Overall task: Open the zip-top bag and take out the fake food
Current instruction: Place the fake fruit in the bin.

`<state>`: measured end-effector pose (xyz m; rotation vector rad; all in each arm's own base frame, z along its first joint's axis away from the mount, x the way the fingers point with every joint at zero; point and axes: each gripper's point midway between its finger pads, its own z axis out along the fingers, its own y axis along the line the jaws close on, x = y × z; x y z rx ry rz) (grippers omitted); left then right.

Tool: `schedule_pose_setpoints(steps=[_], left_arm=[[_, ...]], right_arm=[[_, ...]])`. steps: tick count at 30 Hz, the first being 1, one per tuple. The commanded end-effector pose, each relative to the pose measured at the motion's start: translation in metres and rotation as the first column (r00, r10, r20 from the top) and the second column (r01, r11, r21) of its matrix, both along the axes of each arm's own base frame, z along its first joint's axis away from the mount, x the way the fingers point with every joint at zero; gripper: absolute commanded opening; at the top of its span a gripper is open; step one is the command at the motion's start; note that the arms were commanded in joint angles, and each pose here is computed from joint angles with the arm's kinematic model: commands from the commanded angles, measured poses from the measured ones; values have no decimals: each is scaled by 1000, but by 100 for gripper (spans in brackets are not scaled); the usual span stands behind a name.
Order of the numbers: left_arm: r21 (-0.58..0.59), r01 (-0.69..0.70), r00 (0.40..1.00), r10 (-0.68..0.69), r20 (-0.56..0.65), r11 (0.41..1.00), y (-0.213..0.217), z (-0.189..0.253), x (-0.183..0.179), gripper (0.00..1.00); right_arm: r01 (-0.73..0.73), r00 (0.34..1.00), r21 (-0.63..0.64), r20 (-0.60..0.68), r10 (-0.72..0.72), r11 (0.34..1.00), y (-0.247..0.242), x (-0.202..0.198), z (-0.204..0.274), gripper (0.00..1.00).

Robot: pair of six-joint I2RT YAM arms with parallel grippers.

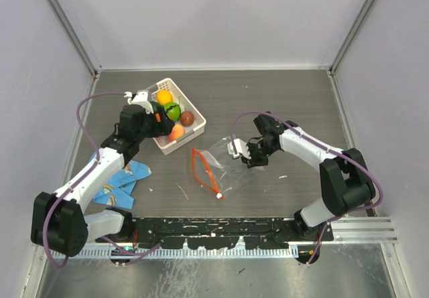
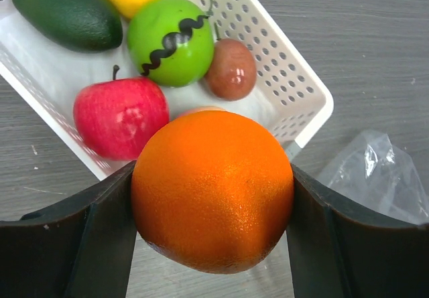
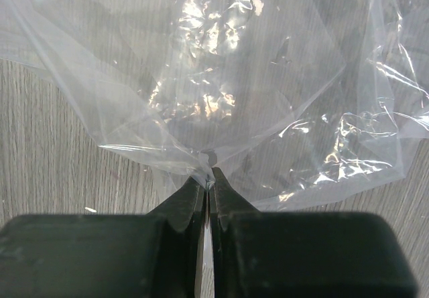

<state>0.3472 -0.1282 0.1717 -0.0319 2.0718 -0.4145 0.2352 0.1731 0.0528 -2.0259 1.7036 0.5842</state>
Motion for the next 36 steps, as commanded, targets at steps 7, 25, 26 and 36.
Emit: schedule_pose_setpoints(steps=[7,25,26,36], left_arm=[[-41,-136,990,137,31,990,18,14,52,7],[125,-420,903,428,-41,899,66,-5,98,15],[139,-427,898,437,-47,893,68,-8,100,16],[253,-498,841,533,-93,829,84,-22,117,33]], right_arm=[[-18,1000,21,13,17,1000,2,-3,6,11],[-23,1000,26,10,23,999,2,-4,7,12],[-24,1000,27,10,23,999,2,-4,7,12],[-26,1000,30,10,26,999,3,-4,8,13]])
